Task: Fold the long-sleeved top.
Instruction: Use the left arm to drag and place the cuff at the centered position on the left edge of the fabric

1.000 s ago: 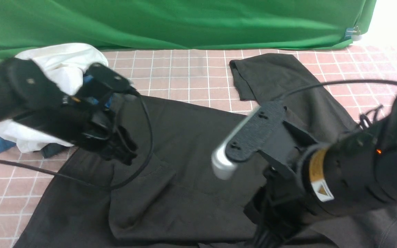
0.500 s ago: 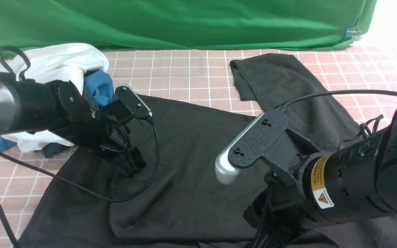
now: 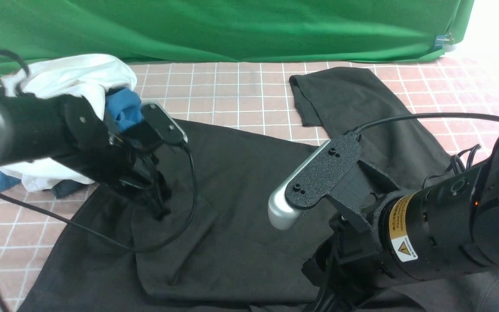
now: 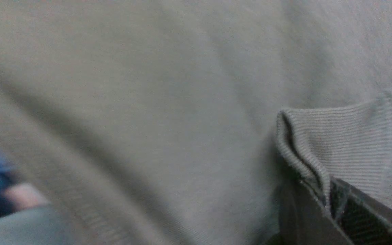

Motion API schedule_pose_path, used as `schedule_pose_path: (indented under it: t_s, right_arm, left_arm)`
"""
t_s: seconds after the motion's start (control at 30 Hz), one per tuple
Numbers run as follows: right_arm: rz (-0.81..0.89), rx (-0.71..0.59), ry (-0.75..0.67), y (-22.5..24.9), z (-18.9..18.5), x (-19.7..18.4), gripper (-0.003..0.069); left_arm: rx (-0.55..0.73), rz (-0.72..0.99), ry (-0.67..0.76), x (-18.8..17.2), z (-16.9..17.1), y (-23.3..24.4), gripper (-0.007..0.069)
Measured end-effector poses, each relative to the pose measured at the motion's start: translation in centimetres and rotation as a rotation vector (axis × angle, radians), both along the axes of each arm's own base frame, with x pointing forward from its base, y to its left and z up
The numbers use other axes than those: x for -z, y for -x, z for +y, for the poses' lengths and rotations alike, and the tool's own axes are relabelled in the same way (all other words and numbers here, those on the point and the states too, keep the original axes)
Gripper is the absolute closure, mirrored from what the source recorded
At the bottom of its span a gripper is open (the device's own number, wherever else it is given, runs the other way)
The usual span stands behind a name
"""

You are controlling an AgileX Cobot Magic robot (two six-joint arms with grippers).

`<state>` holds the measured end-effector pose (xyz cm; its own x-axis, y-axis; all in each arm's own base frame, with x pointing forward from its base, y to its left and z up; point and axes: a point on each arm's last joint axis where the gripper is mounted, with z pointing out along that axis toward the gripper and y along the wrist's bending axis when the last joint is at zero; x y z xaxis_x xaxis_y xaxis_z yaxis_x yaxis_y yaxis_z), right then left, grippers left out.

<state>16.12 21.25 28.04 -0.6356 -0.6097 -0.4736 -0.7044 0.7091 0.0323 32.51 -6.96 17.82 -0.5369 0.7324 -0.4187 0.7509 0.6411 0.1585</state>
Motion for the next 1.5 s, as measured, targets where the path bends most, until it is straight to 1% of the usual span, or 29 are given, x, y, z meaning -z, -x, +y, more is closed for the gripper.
schedule_pose_path:
  t_s: [0.07, 0.17, 0.33, 0.43, 0.53, 0.57, 0.6, 0.7, 0.77, 0.83, 0.87, 0.9, 0.97, 1.03, 1.27, 1.5]
  right_arm:
    - [0.001, 0.000, 0.000, 0.0, 0.0, 0.0, 0.0419]
    - [0.002, 0.001, -0.001, 0.0, 0.0, 0.0, 0.0419]
    - [0.006, 0.002, -0.004, 0.0, 0.0, 0.0, 0.0419]
    - [0.031, 0.004, -0.022, 0.2, 0.2, 0.0, 0.0419]
    - [0.089, -0.015, -0.033, 0.8, 0.8, 0.5, 0.0408]
    - [0.109, -0.034, -0.017, 1.2, 1.4, 1.0, 0.0383]
    - [0.112, -0.043, -0.013, 1.4, 1.5, 1.1, 0.0378]
    - [0.159, -0.119, 0.044, 2.8, 3.9, 3.5, 0.0274]
    - [0.172, -0.149, 0.069, 3.2, 5.3, 5.2, 0.0227]
    - [0.183, -0.150, 0.083, 3.2, 6.5, 7.0, 0.0204]
    - [0.195, -0.133, 0.091, 3.0, 7.1, 8.3, 0.0200]
    - [0.194, -0.133, 0.090, 3.0, 7.1, 8.2, 0.0197]
    - [0.205, -0.116, 0.112, 2.5, 8.0, 9.9, 0.0193]
    - [0.189, -0.116, 0.128, 2.0, 8.6, 10.5, 0.0191]
    - [0.081, -0.052, 0.208, 0.7, 8.3, 10.6, 0.0191]
    - [0.094, -0.009, 0.261, 0.1, 7.7, 11.4, 0.0191]
  left_arm:
    - [-0.047, -0.051, 0.009, -2.0, 0.3, 0.4, 0.0573]
    - [-0.108, -0.102, 0.002, -4.0, 0.7, 0.9, 0.0573]
    - [-0.160, -0.195, -0.054, -6.0, 1.6, 1.2, 0.0573]
    - [-0.185, -0.240, -0.058, -6.5, 1.8, 1.1, 0.0573]
    - [-0.212, -0.272, -0.043, -6.8, 1.9, 0.9, 0.0573]
    - [-0.221, -0.278, -0.036, -6.8, 1.9, 0.8, 0.0573]
    - [-0.222, -0.281, -0.035, -6.8, 1.9, 0.8, 0.0573]
    - [-0.230, -0.304, -0.025, -7.0, 1.8, 0.6, 0.0573]
    - [-0.234, -0.313, -0.019, -7.0, 1.8, 0.5, 0.0573]
    - [-0.239, -0.315, -0.015, -7.1, 1.8, 0.5, 0.0573]
    - [-0.240, -0.315, -0.014, -7.1, 1.8, 0.5, 0.0573]
    - [-0.241, -0.315, -0.014, -7.1, 1.8, 0.5, 0.0573]
    - [-0.241, -0.315, -0.014, -7.1, 1.8, 0.5, 0.0573]
    - [-0.241, -0.315, -0.014, -7.1, 1.8, 0.5, 0.0573]
    - [-0.242, -0.314, -0.014, -7.1, 1.8, 0.5, 0.0573]
    - [-0.243, -0.313, -0.012, -7.1, 1.8, 0.5, 0.0573]
